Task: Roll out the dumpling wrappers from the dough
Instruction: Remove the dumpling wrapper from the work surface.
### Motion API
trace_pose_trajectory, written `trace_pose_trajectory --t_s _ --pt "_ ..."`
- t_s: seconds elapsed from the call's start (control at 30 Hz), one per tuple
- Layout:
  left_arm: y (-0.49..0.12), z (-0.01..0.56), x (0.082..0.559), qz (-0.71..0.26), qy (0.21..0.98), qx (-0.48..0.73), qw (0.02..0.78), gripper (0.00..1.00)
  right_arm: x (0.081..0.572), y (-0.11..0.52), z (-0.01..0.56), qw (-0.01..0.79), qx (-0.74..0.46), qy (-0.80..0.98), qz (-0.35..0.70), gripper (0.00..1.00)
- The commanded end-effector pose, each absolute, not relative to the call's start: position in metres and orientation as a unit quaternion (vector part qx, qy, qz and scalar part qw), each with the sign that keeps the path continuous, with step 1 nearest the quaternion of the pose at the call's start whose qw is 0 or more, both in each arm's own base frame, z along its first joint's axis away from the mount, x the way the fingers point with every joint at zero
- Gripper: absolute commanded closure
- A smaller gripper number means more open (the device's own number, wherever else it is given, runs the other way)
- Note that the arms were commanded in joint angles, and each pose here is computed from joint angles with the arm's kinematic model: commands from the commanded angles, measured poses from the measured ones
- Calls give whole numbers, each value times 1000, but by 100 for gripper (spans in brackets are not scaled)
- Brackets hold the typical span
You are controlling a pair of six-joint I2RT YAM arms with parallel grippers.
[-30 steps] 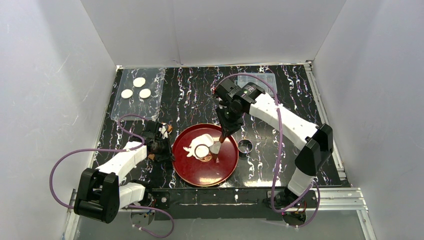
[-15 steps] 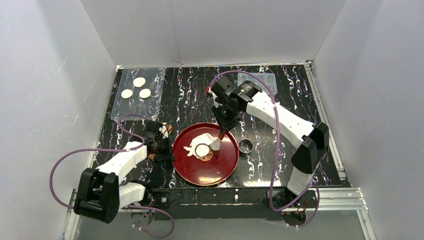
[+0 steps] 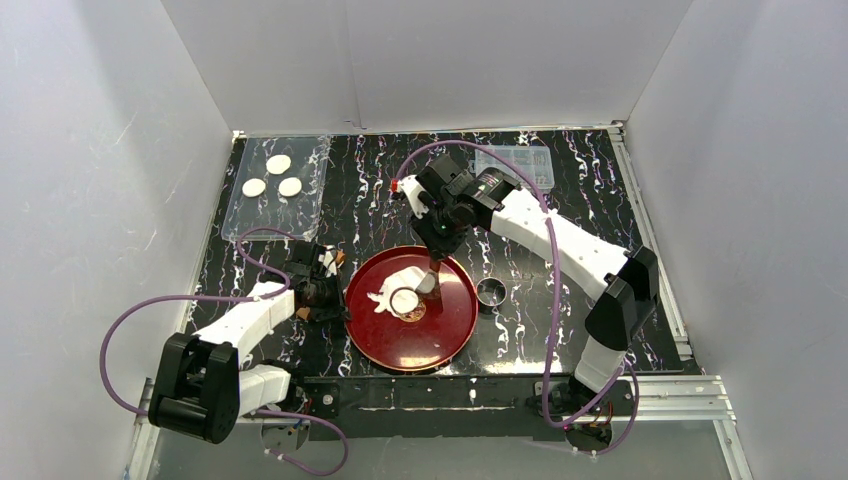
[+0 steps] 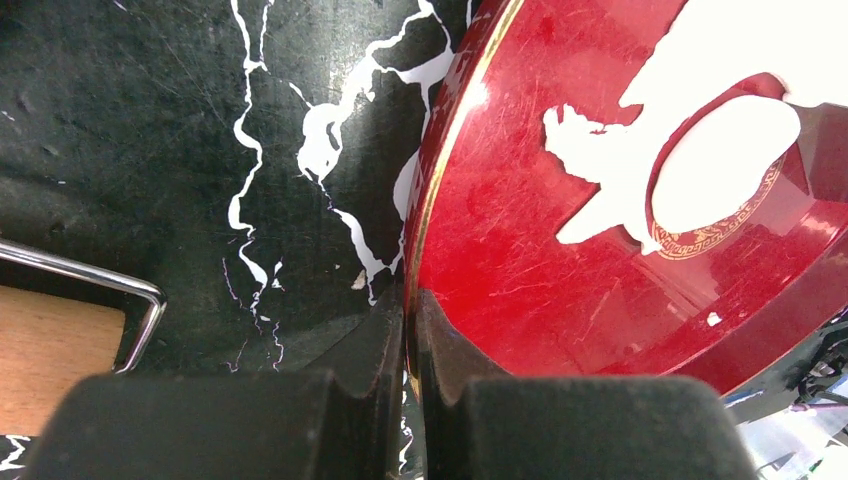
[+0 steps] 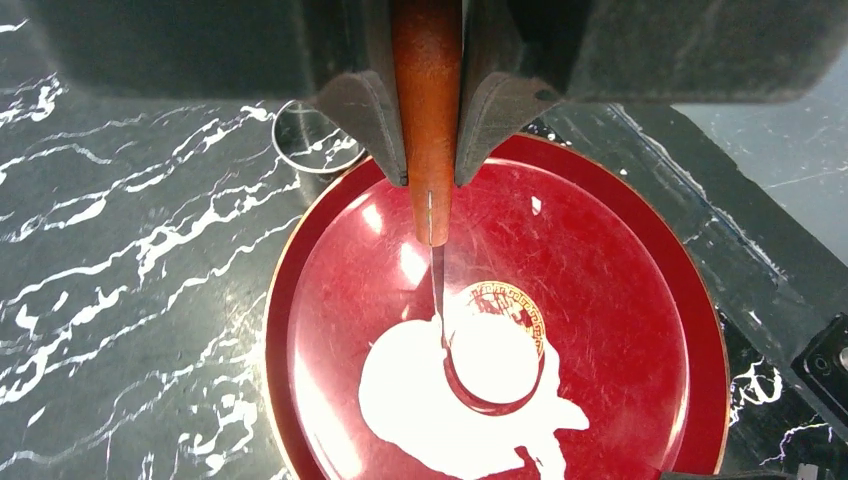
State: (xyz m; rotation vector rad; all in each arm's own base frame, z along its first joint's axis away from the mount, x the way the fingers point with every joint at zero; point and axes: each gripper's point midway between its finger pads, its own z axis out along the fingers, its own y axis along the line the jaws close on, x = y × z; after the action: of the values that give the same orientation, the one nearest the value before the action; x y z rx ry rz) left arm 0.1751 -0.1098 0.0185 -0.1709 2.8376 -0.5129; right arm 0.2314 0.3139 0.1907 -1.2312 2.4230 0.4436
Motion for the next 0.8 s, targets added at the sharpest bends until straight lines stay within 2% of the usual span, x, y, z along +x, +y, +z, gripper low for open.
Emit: trace_pose_trajectory --t_s 0.0,0.77 --pt "-122 24 164 -207 973 -19 106 100 269 325 192 267 -481 825 127 99" --pt "-129 26 165 -221 970 12 98 100 291 337 186 327 -545 769 77 99"
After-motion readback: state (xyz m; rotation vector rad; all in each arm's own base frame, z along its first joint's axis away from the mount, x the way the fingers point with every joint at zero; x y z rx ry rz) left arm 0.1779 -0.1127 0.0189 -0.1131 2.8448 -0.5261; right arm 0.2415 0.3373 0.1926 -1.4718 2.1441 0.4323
